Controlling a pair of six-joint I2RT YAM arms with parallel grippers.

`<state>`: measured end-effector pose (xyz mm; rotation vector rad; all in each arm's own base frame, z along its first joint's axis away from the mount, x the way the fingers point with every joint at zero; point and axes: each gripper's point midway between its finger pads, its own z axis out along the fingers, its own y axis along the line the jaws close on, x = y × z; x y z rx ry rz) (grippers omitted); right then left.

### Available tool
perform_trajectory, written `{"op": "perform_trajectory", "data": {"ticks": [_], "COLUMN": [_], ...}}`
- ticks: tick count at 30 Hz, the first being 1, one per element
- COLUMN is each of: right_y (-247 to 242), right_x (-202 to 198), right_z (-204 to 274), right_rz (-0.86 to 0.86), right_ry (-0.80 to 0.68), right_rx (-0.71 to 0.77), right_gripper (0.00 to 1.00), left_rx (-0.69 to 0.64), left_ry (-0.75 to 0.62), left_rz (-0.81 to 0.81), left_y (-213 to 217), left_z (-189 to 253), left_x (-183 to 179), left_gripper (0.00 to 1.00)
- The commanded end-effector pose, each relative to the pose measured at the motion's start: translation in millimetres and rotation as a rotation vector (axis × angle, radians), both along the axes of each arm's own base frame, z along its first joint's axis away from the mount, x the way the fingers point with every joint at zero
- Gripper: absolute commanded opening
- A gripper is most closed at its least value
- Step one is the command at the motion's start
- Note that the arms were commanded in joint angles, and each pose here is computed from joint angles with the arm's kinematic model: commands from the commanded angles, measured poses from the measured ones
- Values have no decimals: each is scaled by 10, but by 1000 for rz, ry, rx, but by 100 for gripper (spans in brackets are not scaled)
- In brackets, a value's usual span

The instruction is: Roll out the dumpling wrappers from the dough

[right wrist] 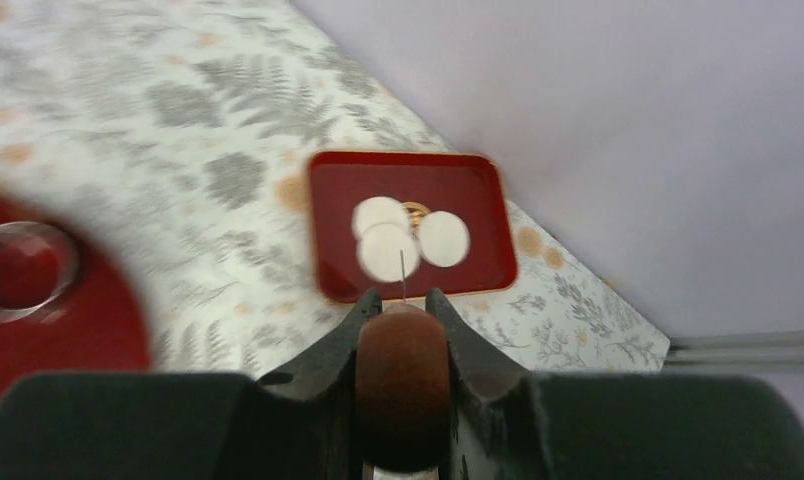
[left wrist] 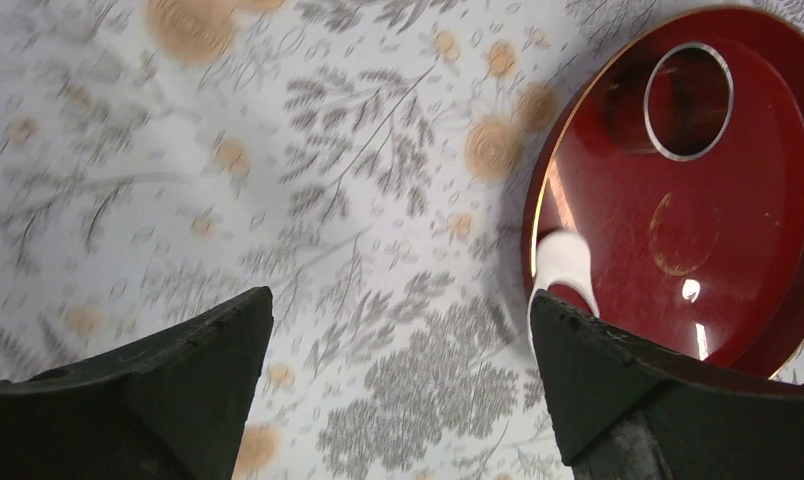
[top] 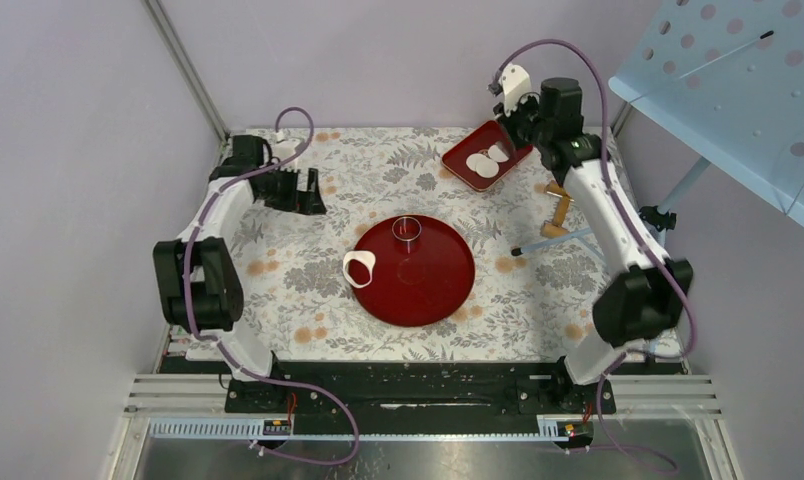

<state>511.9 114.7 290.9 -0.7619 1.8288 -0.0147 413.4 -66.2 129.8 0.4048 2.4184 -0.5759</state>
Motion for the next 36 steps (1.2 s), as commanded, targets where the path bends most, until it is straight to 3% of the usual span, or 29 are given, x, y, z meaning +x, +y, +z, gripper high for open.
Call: {"op": "perform_trajectory", "data": {"ticks": [1, 5, 12, 16, 18, 21, 27, 31, 36], "right_y": [394, 391, 272, 328, 348, 339, 241, 203, 211], "right_x": [-1071, -1626, -1995, -2219, -2346, -2613, -3110, -3400, -3612], "right_z": [46, -373, -1165, -1455, -1535, -1626, -1754, -1773, -1729], "right_rz": [314, 419, 468, 543, 590, 661, 774, 840, 870], "right_ry": [-2, -31, -16, -73, -92, -72, -21, 29, 90], "right_rx": [17, -56, -131, -122, -131, -149, -220, -230, -185], "right_gripper": [0, 0, 0, 9, 21, 52, 85, 99, 99], "left_rx": [21, 41, 34, 8, -20, -18, -50, -62, -78], "left_ry": [-108, -114, -106, -93, -97, -113, -122, -122, -137], "left_rz": [30, 42, 1, -15, -20, -11, -10, -3, -1], "left_y": [275, 438, 369, 298, 258, 288, 300, 325, 327], "left_z": [263, 231, 89, 86, 99, 103, 102, 96, 131], "left_x": [-222, -517, -1031, -1209, -1257, -1282, -1268, -1270, -1295], "left_gripper": [99, 99, 99, 99, 99, 99, 99, 99, 99]}}
